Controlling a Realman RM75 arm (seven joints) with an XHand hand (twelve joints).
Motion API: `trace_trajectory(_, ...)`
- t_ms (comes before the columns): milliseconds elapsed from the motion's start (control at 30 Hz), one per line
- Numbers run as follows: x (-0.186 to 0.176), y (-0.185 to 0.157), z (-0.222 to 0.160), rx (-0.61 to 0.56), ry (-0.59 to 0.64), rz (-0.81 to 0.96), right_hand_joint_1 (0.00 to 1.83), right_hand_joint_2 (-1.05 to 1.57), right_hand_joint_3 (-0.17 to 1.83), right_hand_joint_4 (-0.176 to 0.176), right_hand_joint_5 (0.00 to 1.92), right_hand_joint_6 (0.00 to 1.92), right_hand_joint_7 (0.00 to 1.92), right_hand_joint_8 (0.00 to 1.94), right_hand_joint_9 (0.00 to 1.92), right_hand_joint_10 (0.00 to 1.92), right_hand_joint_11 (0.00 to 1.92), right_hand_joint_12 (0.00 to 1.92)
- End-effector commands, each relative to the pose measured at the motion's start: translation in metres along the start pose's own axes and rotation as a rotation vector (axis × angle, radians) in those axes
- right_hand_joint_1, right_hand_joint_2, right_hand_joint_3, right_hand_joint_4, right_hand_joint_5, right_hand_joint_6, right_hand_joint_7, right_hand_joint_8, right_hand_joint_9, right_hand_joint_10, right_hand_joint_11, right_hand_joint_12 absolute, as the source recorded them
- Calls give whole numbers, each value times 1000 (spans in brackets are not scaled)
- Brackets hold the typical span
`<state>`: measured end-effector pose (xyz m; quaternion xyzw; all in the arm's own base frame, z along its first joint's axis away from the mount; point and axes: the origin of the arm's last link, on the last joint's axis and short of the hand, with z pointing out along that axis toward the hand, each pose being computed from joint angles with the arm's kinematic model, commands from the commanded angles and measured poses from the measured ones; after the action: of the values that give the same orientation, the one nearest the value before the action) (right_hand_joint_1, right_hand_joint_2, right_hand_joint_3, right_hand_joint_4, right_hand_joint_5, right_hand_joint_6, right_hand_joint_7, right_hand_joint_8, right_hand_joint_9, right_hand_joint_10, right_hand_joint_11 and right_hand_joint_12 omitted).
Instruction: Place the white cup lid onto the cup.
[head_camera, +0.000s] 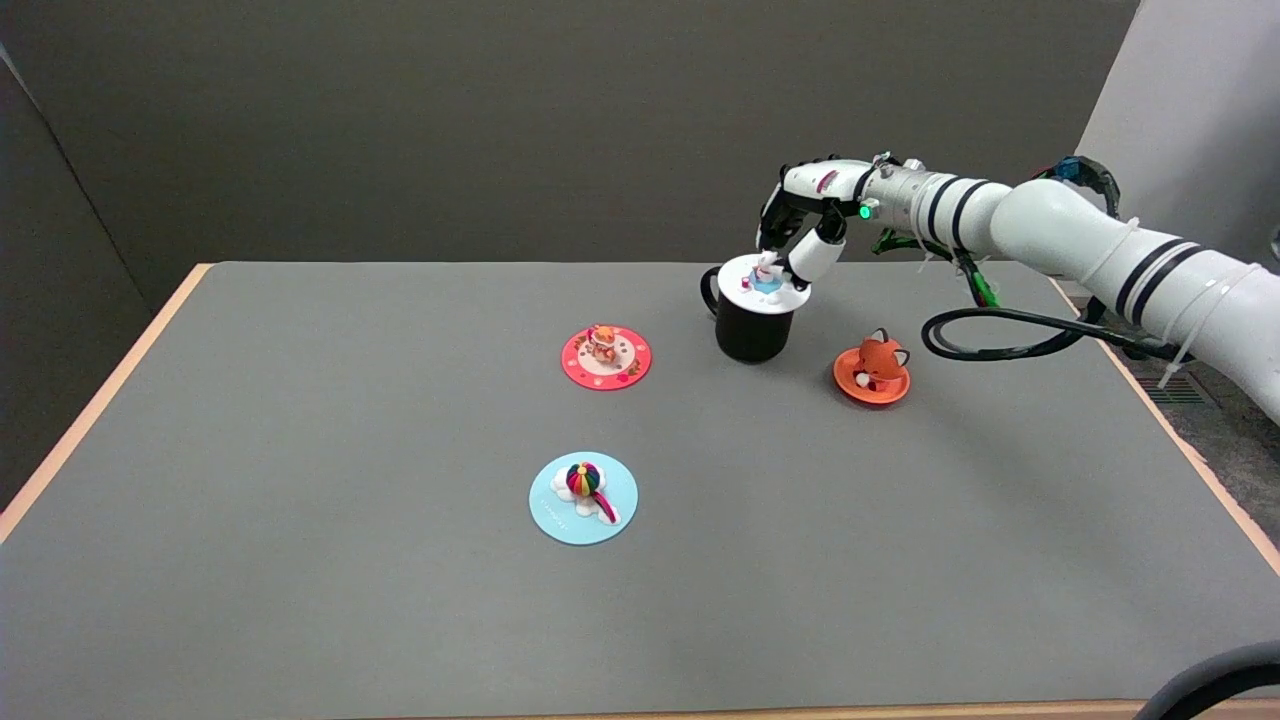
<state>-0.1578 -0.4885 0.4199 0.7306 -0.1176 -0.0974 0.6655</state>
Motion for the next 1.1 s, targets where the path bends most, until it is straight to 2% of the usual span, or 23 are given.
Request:
trace_trajectory(33,3,-2,-1,5,11,3,825,429,941,-44,667,203,769,198,675,217,441,311)
trace_trajectory(267,8,0,-1,-1,27,-5,776,348,931,-63,516,173,724,191,641,220,422,340)
trace_trajectory(600,25,22,-12,-76,144,32,726,320,905,-60,506,176,695,186,621,216,415,352)
trace_trajectory(900,38,59,-62,-175,342,123,709,322,899,-61,528,182,692,184,626,216,422,363)
trace_trajectory(1033,28,67,-88,-193,381,152,708,322,898,-61,531,182,692,184,628,217,423,365)
trace_trajectory(1100,19,76,-102,-225,408,183,704,348,866,-76,559,191,703,195,650,224,451,376)
